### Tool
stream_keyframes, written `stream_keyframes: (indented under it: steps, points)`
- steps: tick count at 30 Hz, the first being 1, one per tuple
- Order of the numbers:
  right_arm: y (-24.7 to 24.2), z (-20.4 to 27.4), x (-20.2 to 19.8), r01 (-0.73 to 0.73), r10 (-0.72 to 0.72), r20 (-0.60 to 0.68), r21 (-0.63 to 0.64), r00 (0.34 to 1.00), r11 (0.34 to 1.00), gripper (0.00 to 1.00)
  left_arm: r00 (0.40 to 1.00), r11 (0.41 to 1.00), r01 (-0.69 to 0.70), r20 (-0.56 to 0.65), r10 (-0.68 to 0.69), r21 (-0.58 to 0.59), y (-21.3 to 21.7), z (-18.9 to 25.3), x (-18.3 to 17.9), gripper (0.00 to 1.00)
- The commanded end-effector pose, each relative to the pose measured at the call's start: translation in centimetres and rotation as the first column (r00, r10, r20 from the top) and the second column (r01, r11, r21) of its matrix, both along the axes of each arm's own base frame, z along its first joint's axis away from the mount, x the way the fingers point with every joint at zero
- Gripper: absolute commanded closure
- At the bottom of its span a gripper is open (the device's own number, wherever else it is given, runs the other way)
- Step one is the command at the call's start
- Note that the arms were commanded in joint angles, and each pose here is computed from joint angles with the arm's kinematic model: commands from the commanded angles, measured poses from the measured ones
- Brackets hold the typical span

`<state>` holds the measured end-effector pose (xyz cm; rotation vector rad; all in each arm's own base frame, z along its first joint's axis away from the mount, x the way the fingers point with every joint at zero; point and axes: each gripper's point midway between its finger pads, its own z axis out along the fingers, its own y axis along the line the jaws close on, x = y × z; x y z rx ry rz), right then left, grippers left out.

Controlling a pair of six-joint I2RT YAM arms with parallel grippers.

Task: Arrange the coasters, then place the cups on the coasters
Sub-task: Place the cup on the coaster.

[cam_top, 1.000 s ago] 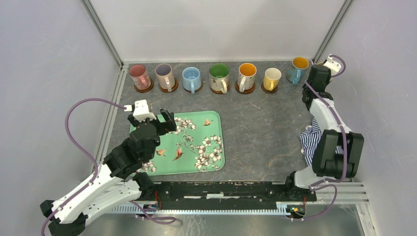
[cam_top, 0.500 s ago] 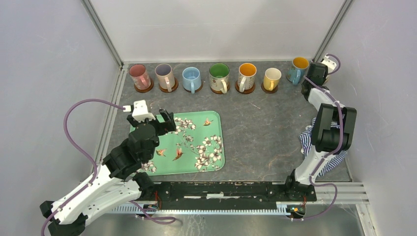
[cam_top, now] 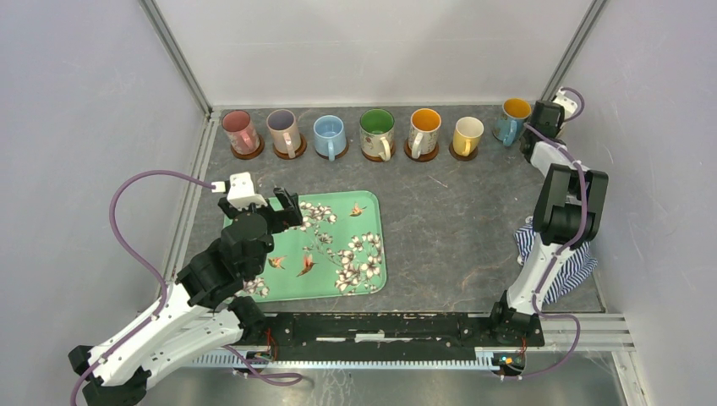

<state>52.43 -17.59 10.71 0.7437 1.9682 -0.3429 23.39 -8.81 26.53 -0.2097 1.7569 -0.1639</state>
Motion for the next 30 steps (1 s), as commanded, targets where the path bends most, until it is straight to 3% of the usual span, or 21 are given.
stream_keyframes:
  steps: [1,21,30]
  points:
    - [-2.1,6.0,3.2,0.025,-0.015,0.177,-0.055,0.984,0.998,1.00,1.000,1.000,-0.011,0.024,0.011,-0.007,0.2,0.6,0.1,0.00]
    - [-2.7,2.1,4.7,0.000,0.002,0.085,-0.021,0.996,1.000,1.00,1.000,1.000,-0.014,0.016,0.014,0.004,0.0,0.4,0.3,0.00]
    - [-2.9,1.1,4.0,0.035,-0.034,0.050,-0.007,0.998,0.999,0.84,1.000,1.000,-0.015,0.014,0.014,0.005,0.0,0.3,0.3,0.00]
